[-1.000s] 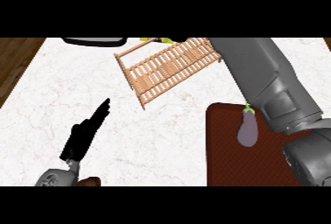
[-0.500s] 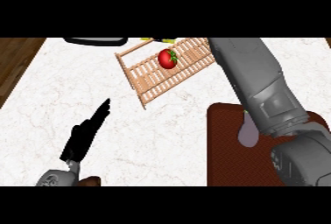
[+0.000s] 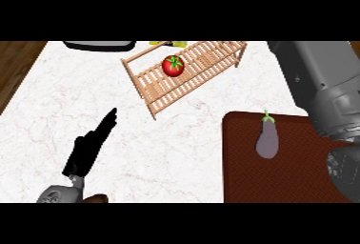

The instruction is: Pick the tomato from the tray and place it in the tiered shelf

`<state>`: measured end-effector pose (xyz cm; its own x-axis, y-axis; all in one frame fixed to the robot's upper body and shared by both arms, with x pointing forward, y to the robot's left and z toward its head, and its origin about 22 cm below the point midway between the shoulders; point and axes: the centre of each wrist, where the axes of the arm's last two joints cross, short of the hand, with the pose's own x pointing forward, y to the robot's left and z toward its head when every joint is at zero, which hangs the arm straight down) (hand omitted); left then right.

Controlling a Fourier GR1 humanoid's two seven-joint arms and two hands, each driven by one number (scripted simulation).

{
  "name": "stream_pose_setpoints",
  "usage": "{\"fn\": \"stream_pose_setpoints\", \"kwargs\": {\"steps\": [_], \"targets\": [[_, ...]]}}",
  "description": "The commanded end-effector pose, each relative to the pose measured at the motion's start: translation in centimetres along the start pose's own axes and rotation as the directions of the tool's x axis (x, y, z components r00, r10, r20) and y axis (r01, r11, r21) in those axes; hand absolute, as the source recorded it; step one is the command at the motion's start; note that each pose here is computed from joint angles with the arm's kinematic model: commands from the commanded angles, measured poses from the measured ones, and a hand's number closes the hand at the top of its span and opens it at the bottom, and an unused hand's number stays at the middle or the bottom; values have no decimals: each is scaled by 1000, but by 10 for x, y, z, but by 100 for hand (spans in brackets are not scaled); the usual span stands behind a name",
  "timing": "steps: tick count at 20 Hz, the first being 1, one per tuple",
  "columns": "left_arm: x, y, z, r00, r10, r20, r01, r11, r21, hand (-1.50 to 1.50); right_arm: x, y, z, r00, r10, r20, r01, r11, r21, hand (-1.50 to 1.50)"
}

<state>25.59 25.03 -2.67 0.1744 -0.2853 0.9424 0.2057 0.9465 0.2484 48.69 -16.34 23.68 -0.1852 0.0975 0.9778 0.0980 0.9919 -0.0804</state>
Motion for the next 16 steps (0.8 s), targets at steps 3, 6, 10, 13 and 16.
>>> {"fn": "stream_pose_setpoints", "kwargs": {"steps": [3,6,10,13,16], "targets": [[-2,3,5,1000,-1,-5,1,1000,17,0,0,-83,-6,998,-19,-63,2,966,-260,-150],[11,3,-11,1000,10,-14,-9,999,34,0,-13,-139,1,997,-1,-82,-20,968,-249,-150],[-17,2,7,1000,12,-11,-12,999,32,0,-39,-204,22,999,32,-26,-37,978,-208,-150],[6,-6,-1,1000,3,-15,-3,1000,17,0,-31,-223,25,998,58,-23,-62,981,-186,-150],[2,-7,4,1000,18,-3,-18,1000,14,0,-37,-246,35,996,86,-10,-86,984,-153,-150]]}}
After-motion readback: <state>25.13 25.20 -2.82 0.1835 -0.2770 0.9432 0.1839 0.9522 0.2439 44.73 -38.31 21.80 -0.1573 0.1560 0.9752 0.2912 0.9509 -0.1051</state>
